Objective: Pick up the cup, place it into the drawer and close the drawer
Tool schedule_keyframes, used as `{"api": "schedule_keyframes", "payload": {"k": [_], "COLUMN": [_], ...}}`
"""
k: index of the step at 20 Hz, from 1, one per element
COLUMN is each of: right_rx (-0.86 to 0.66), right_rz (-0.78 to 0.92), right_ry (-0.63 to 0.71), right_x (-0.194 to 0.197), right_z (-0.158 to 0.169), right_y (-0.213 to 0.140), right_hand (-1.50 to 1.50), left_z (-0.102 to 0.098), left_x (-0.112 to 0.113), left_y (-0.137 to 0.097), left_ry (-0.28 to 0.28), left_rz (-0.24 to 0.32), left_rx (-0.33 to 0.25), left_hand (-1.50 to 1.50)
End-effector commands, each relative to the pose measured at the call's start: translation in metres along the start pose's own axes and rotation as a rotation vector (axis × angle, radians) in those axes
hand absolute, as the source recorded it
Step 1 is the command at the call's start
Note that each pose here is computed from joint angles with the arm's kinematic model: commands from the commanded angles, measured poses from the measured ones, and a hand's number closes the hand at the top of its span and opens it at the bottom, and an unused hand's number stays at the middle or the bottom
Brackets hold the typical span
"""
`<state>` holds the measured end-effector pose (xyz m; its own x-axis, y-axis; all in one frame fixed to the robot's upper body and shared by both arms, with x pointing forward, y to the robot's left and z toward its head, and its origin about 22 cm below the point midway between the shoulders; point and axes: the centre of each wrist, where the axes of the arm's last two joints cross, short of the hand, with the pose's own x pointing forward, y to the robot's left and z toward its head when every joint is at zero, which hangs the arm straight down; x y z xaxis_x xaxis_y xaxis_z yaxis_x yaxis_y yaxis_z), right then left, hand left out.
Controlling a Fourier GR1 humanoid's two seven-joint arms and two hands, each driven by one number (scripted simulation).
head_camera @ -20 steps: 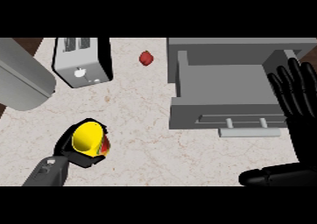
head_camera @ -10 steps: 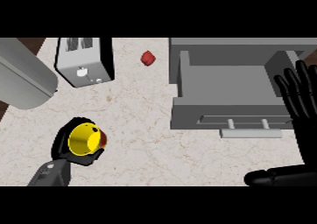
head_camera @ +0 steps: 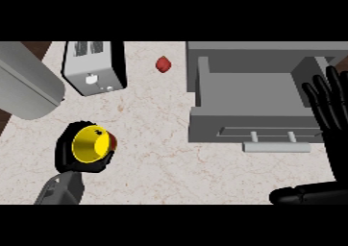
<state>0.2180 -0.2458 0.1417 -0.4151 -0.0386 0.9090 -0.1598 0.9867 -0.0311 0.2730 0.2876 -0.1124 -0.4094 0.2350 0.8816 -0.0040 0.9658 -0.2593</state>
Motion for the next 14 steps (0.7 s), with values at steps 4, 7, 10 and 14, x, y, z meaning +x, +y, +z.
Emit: {"api": "schedule_keyframes", "payload": {"k": [4, 7, 10, 14], "right_rx": [0.006, 0.002, 0.005, 0.005], "right_rz": [-0.007, -0.021, -0.006, -0.001], "right_ry": [0.007, 0.025, 0.034, 0.011], "right_x": [-0.003, 0.006, -0.004, 0.001], "right_z": [-0.006, -0.007, 0.006, 0.008], "right_y": [-0.005, 0.002, 0.002, 0.005], "right_hand": [-1.50, -1.50, -1.50, -1.50], "left_z": [-0.042, -0.059, -0.073, -0.094], "left_x": [0.035, 0.052, 0.080, 0.094], "left_y": [-0.034, -0.082, -0.092, -0.137], "left_ry": [-0.057, -0.081, -0.077, -0.079], "left_rz": [0.039, 0.066, 0.105, 0.110], "left_rx": [-0.140, -0.196, -0.243, -0.220], "left_hand": [1.50, 1.50, 1.50, 1.50]}}
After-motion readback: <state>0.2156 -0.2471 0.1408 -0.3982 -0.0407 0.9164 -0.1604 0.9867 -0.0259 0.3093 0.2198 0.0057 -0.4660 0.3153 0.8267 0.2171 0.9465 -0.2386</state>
